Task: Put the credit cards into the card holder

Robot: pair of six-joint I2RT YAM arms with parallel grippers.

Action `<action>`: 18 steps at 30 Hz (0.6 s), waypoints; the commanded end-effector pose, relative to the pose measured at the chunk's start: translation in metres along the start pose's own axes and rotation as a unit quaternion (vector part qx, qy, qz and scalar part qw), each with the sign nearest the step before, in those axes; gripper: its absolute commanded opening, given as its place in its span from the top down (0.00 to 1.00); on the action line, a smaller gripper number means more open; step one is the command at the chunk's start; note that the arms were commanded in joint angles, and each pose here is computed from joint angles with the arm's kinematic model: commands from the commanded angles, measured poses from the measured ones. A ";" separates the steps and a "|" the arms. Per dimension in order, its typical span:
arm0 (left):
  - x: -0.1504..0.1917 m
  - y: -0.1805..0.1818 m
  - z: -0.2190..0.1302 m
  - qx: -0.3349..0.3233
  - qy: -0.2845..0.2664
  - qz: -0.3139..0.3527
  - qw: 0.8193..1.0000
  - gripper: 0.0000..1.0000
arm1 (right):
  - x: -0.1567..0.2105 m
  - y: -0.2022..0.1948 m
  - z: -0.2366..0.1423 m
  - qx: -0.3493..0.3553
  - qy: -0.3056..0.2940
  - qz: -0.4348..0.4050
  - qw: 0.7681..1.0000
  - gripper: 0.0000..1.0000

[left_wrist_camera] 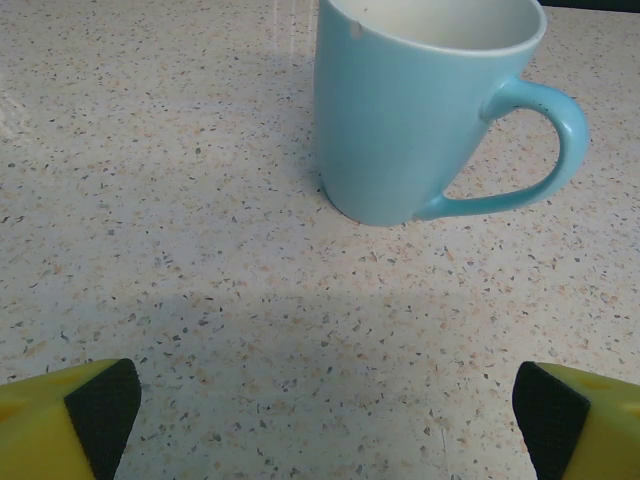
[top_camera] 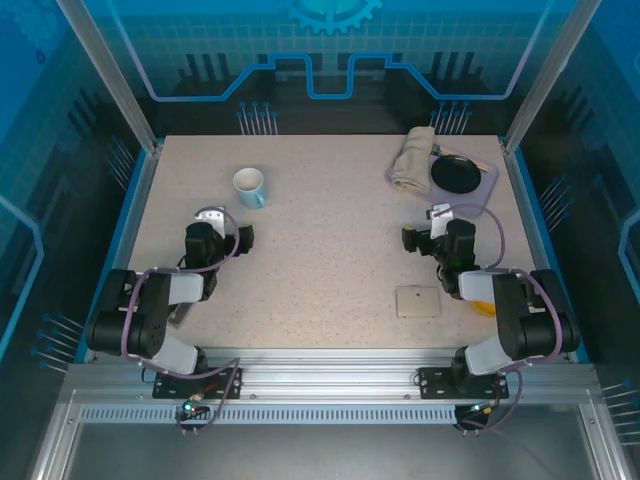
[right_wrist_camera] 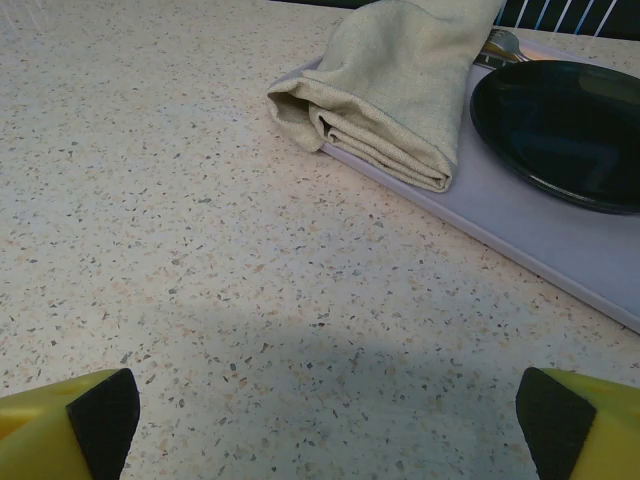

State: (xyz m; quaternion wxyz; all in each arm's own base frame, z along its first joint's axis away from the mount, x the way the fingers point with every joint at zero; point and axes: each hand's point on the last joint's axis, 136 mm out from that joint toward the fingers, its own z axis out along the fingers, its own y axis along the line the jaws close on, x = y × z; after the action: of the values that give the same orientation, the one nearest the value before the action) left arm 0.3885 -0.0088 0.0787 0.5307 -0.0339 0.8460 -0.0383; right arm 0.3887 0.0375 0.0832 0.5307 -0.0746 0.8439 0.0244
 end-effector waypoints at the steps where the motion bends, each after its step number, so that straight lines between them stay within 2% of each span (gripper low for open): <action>1: -0.014 -0.003 0.003 0.012 -0.020 0.012 1.000 0.01 | -0.014 -0.006 0.003 0.003 -0.021 -0.004 1.000 0.00; 18: -0.015 -0.003 0.003 0.011 -0.020 0.010 1.000 0.01 | -0.014 -0.006 0.003 0.000 -0.021 -0.002 1.000 0.00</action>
State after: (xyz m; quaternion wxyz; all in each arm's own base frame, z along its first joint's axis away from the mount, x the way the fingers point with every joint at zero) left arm 0.3885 -0.0088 0.0788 0.5309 -0.0339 0.8459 -0.0383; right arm 0.3886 0.0380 0.0832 0.5307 -0.0755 0.8438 0.0259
